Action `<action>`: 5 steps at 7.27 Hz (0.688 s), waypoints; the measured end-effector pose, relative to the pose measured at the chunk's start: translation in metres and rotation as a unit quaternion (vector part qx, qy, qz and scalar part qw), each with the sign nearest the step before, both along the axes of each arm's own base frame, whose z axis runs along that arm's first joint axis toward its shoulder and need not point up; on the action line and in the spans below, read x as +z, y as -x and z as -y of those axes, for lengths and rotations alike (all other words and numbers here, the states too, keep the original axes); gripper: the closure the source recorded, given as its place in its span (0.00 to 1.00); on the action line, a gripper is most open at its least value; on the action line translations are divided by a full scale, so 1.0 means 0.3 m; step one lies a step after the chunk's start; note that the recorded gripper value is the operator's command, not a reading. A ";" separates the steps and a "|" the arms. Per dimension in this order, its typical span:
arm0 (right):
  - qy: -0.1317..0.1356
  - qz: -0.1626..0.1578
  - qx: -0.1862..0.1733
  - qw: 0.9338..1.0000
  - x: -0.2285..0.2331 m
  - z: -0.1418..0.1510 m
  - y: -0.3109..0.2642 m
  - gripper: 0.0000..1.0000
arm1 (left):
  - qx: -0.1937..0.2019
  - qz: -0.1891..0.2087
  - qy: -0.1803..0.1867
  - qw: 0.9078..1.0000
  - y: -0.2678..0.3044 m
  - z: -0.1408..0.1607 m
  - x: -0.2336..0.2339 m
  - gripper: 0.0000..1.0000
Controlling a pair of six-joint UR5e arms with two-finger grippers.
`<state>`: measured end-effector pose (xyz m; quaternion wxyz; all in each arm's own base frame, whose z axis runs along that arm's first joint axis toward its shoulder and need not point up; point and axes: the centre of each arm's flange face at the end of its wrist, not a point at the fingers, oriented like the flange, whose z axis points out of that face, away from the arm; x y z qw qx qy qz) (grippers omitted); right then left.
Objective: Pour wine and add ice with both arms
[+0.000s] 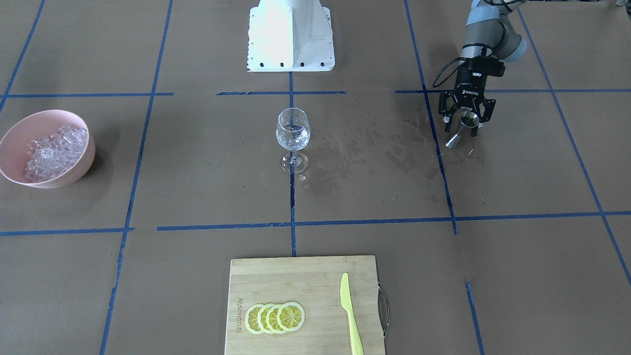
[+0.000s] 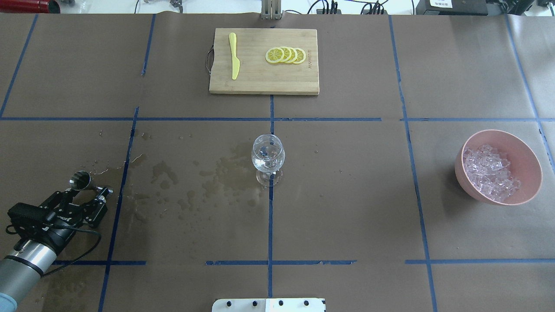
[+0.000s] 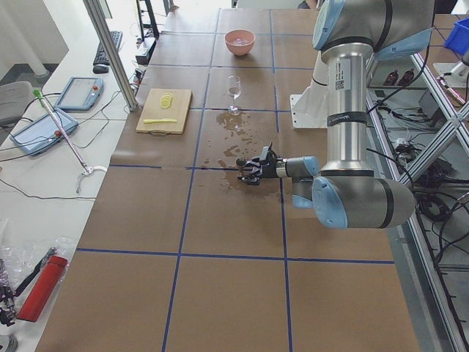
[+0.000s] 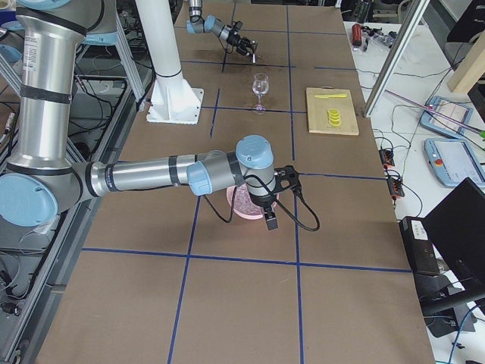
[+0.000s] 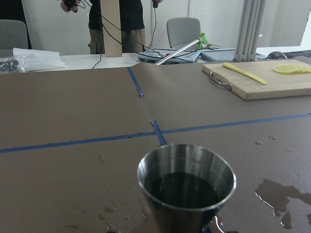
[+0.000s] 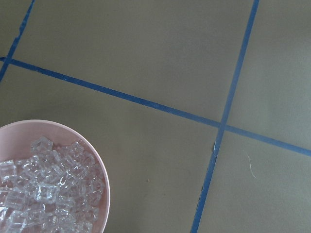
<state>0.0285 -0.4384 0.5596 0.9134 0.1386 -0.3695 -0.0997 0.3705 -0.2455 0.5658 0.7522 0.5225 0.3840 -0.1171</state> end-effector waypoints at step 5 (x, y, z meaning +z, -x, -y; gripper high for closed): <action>-0.001 0.000 0.000 1.000 -0.003 0.002 0.000 0.00 | -0.002 -0.002 -0.001 1.000 0.000 0.002 -0.008 0.27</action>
